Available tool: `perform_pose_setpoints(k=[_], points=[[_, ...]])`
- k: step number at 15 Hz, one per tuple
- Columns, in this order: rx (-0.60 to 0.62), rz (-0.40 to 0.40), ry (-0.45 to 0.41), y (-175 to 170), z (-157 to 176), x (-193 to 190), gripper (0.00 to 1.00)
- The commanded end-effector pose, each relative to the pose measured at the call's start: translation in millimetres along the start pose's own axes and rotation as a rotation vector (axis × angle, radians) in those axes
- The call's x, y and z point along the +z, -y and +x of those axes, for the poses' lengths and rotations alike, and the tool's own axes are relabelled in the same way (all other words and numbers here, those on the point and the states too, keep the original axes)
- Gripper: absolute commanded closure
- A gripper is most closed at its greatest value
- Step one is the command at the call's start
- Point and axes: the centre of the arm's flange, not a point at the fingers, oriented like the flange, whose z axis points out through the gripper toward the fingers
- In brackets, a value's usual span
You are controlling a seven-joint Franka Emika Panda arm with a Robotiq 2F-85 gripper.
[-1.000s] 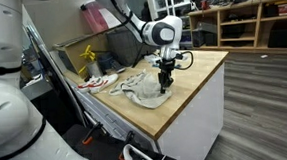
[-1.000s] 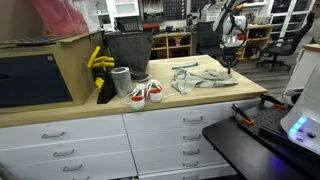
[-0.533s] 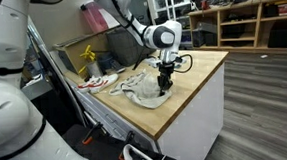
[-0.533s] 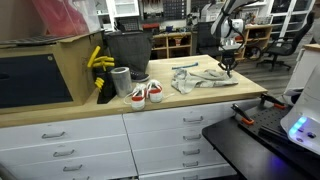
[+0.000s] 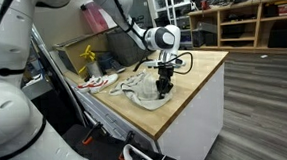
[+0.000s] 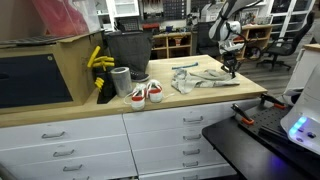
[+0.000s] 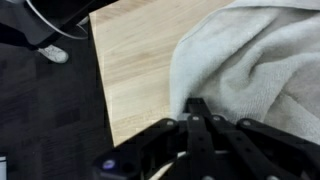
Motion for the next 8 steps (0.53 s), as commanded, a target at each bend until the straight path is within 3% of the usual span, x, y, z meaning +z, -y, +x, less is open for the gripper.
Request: perform_pose_setpoints(k=[1,4,8], points=[[-0.052,-0.131,-0.010,8,-13,11,1.00],[-0.086,-0.200,-0.037,11,-21,23,1.00],[-0.126,-0.233,-0.059,14,-27,38,1.00]])
